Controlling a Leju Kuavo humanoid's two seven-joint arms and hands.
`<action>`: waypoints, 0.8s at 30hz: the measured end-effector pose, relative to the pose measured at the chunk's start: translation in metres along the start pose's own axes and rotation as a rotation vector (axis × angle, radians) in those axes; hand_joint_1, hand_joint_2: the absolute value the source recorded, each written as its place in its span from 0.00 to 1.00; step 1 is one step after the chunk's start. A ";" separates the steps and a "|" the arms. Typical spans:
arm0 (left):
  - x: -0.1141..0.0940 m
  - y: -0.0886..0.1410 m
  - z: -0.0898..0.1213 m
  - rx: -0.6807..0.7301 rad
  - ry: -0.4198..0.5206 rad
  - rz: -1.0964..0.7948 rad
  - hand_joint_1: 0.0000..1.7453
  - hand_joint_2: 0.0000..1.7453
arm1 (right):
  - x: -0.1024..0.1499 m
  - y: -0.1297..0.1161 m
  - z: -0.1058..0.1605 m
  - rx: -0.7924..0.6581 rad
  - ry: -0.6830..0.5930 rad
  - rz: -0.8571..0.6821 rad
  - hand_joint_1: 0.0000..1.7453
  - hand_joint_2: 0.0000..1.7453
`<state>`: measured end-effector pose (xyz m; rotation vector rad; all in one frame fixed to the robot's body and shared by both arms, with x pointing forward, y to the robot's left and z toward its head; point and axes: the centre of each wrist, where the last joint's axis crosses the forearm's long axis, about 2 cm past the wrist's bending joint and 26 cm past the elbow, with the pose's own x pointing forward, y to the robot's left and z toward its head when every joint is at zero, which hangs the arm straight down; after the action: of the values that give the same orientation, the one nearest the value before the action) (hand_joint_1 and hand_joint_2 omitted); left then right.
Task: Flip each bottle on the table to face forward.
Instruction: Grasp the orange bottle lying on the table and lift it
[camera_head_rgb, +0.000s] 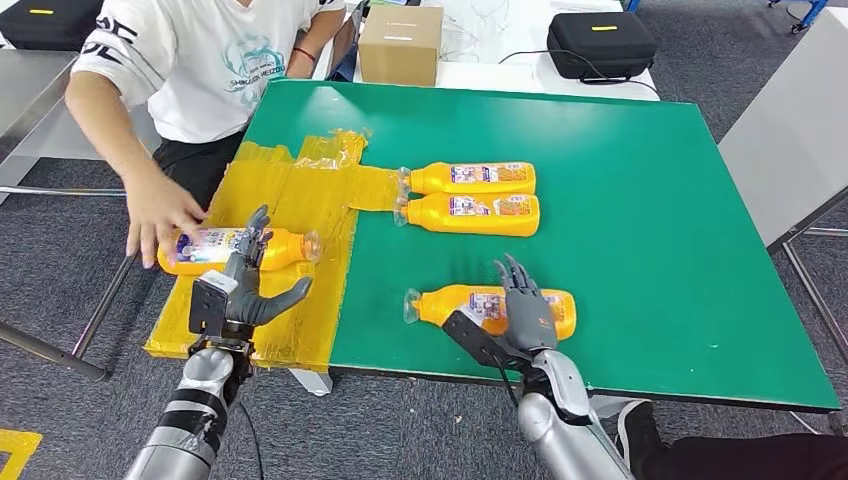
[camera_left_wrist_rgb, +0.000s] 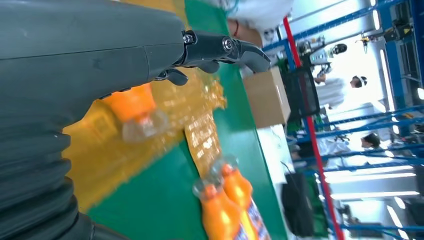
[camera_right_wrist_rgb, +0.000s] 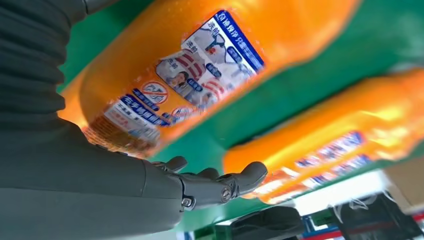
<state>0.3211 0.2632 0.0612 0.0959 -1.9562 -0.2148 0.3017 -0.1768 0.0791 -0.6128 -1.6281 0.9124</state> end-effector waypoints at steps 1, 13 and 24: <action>0.003 -0.007 -0.001 -0.006 -0.003 0.053 0.00 1.00 | -0.010 -0.003 0.003 0.024 0.022 0.061 0.00 1.00; 0.014 -0.029 -0.007 -0.063 -0.026 0.212 0.00 1.00 | -0.070 -0.043 -0.005 0.305 0.099 0.334 1.00 1.00; 0.014 -0.030 -0.012 -0.095 -0.034 0.237 0.00 1.00 | -0.093 -0.080 -0.042 0.473 0.077 0.391 1.00 1.00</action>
<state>0.3261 0.2298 0.0726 -0.2022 -1.9681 -0.1534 0.3706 -0.2846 0.0958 -0.6308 -1.1779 1.4858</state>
